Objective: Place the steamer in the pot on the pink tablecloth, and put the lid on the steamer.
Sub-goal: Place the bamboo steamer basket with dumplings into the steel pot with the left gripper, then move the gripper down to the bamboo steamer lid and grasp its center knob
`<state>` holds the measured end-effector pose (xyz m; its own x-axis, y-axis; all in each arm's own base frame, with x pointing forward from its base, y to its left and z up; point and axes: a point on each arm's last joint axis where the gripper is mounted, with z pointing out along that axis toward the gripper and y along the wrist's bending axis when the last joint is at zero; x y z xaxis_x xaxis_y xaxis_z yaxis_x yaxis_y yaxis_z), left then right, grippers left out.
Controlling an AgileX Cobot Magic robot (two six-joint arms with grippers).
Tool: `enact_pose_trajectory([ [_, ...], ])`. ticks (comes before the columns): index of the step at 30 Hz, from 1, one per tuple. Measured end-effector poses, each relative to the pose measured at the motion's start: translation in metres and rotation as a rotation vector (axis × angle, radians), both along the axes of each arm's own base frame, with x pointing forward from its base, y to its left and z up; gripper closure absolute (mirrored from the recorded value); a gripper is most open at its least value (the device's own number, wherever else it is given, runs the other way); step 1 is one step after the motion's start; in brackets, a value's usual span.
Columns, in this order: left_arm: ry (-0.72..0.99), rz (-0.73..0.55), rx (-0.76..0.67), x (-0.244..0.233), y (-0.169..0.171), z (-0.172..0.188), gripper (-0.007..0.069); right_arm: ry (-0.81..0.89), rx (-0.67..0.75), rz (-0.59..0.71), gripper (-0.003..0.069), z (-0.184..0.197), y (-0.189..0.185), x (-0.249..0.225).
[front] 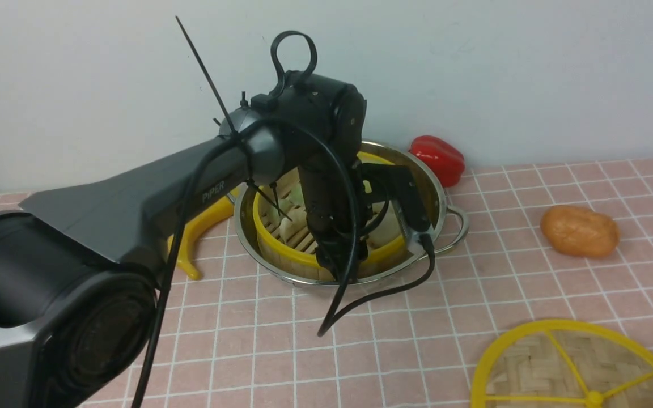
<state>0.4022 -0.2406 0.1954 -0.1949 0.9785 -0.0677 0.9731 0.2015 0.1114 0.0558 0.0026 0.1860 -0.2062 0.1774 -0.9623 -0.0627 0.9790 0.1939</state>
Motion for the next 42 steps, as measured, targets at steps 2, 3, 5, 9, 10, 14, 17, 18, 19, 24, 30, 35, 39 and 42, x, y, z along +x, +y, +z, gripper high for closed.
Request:
enact_pose_trajectory([
  [2,-0.015,0.018,-0.004,0.002,0.000,0.004,0.0148,0.000,0.000,0.000,0.0419,0.000,0.000,0.000],
  [3,-0.055,0.048,-0.020,0.005,-0.001,0.017,0.0109,0.000,0.000,0.000,0.0419,0.000,0.000,0.000],
  [5,-0.142,0.110,-0.050,0.008,0.000,0.046,0.0090,0.000,0.000,0.000,0.0419,0.000,0.000,0.000],
  [9,-0.335,0.235,-0.141,0.006,0.010,0.119,0.0130,0.000,0.000,0.000,0.0419,0.000,0.000,0.000],
  [10,-0.375,0.260,-0.165,0.004,0.014,0.136,0.0162,0.000,0.000,0.000,0.0419,0.000,0.000,0.000],
  [14,-0.521,0.359,-0.233,-0.013,0.041,0.197,0.0340,0.000,0.000,0.000,0.0419,0.000,0.000,0.000],
  [17,-0.618,0.474,-0.305,-0.033,0.071,0.243,0.0551,0.000,0.000,0.000,0.0419,0.000,0.000,0.000],
  [18,-0.659,0.542,-0.359,-0.047,0.087,0.266,0.0614,0.000,0.000,0.000,0.0419,0.000,0.000,0.000],
  [19,-0.683,0.594,-0.397,-0.056,0.097,0.280,0.0634,0.000,0.000,0.000,0.0419,0.000,0.000,0.000],
  [24,-0.768,0.775,-0.548,-0.093,0.128,0.324,0.0648,0.000,0.000,0.000,0.0419,0.000,0.000,0.000],
  [30,-0.841,0.812,-0.582,-0.117,0.144,0.346,0.0641,0.000,0.000,0.000,0.0419,0.000,0.000,0.000],
  [35,-0.847,0.811,-0.561,-0.117,0.145,0.345,0.0634,0.000,0.000,0.000,0.0419,0.000,0.000,0.000],
  [39,-0.811,0.810,-0.538,-0.117,0.144,0.335,0.0625,0.000,0.000,0.000,0.0419,0.000,0.000,0.000],
  [42,-0.774,0.783,-0.531,-0.132,0.150,0.307,0.0624,0.000,0.000,0.000,0.0419,0.000,0.000,0.000],
])
